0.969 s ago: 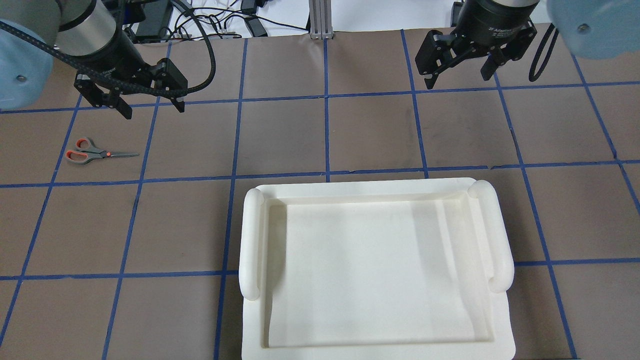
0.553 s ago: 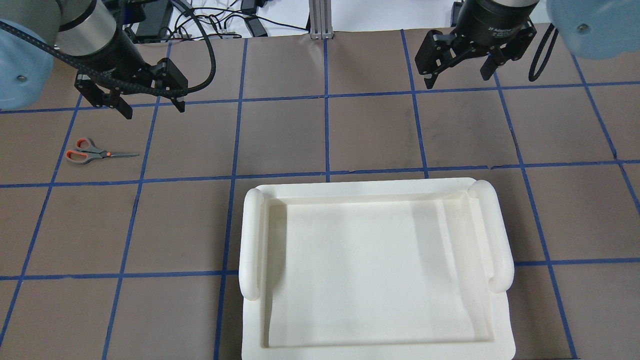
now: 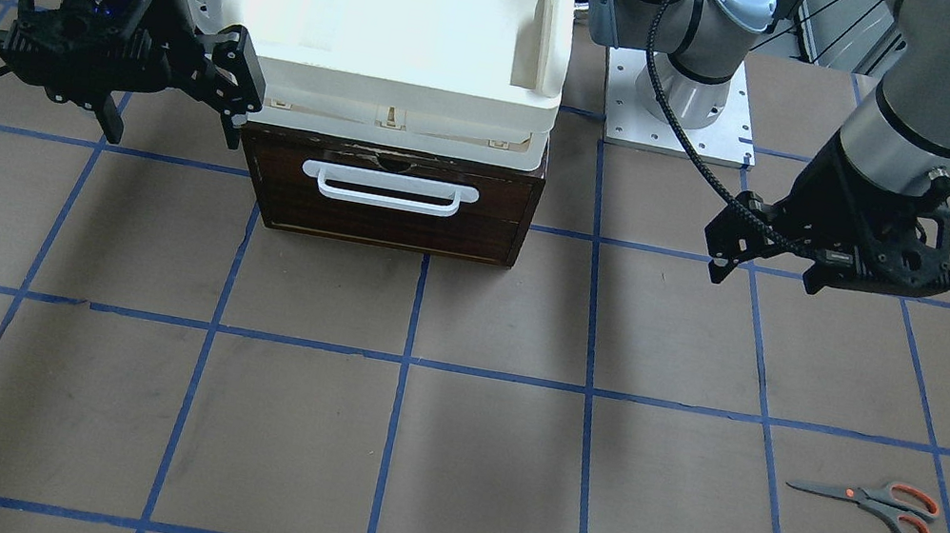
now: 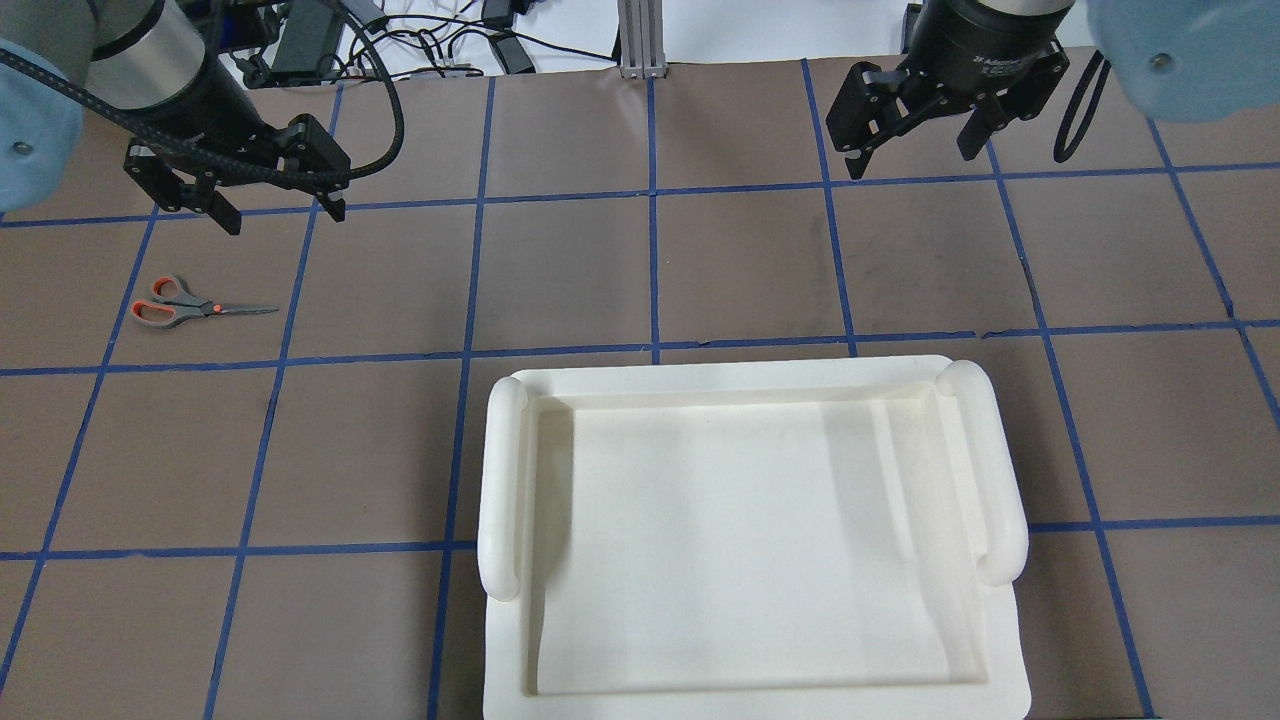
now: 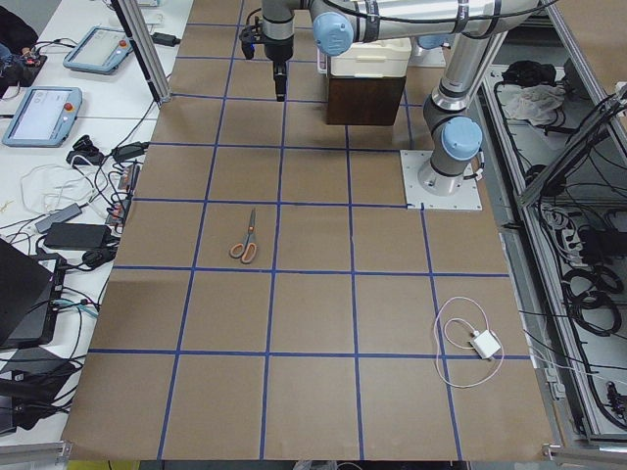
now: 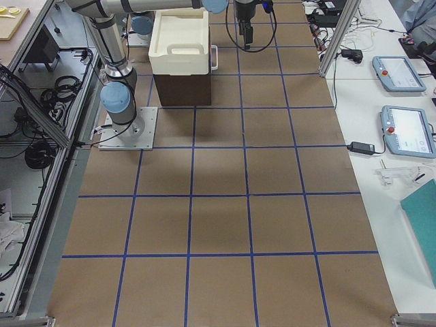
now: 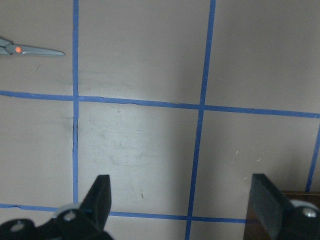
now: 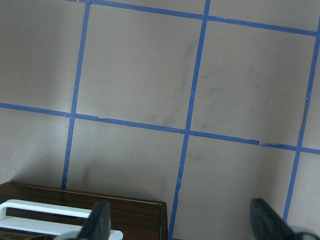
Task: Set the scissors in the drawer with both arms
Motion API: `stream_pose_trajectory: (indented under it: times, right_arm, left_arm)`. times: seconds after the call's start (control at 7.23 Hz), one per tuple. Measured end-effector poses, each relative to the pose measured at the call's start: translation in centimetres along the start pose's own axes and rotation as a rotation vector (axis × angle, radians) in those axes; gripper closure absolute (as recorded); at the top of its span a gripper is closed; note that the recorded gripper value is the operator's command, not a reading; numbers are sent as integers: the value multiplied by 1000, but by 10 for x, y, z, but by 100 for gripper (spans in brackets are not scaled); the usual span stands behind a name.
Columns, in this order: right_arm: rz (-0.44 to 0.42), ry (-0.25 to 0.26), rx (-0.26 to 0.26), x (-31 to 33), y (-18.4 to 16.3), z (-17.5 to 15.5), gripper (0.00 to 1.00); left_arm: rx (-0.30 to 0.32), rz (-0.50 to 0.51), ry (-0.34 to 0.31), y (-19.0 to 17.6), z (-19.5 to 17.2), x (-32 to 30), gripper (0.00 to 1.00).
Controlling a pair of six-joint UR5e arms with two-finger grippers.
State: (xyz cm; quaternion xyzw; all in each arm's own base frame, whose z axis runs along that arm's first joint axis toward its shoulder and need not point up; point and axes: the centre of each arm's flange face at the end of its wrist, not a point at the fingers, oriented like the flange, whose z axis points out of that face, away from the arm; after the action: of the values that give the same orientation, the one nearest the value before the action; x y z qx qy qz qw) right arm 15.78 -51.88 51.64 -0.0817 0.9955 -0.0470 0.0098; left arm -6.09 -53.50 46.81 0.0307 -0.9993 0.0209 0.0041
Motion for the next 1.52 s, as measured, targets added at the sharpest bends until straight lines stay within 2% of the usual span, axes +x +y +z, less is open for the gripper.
stream_pose_trajectory:
  times: [0.42, 0.83, 1.52]
  right_arm:
    - [-34, -16, -1, -16, 2, 1, 0]
    - [-123, -42, -22, -55, 5, 11, 0]
    - [-226, -60, -42, -54, -2, 25, 0]
  left_arm:
    - [-26, 320, -41, -9, 8, -41, 0]
    - [-26, 666, -65, -31, 29, -93, 0]
    - [-101, 1119, -34, -62, 107, -188, 0]
